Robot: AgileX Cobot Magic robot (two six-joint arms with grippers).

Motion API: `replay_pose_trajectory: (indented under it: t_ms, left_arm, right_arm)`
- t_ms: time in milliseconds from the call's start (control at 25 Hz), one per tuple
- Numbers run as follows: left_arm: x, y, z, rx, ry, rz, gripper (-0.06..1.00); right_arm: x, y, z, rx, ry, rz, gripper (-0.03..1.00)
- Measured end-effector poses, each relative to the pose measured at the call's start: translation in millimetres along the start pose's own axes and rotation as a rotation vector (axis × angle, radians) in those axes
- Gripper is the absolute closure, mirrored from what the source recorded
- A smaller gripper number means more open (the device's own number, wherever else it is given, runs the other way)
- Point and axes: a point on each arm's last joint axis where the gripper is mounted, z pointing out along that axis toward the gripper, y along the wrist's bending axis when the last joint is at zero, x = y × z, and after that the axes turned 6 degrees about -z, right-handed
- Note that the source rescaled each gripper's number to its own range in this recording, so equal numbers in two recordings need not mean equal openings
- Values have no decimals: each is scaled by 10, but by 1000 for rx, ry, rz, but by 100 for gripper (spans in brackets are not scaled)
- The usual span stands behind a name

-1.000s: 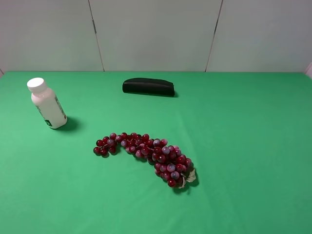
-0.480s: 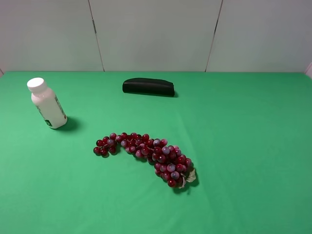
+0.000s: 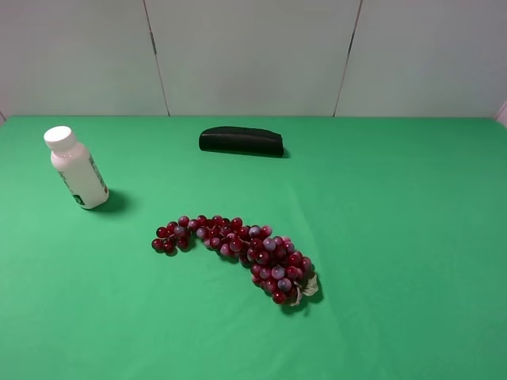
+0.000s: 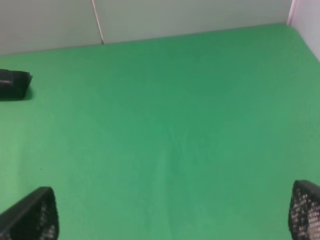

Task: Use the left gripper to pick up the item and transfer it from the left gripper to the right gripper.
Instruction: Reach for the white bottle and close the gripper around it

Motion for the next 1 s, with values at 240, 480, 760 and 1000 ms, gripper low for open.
replay_pose_trajectory:
  t_ms: [240, 480, 760, 1000]
  left_arm:
    - [1, -4, 0, 4, 1, 3, -4]
    - [-24, -10, -52, 6, -1, 5, -5]
    - [-292, -55, -97, -7, 90, 21, -5]
    - [-689, -120, -100, -16, 158, 27, -5]
  right_arm:
    - [0, 0, 0, 0, 0, 0, -3]
    - [0, 0, 0, 0, 0, 0, -3]
    - [0, 0, 0, 0, 0, 0, -3]
    - [0, 0, 0, 0, 0, 0, -3]
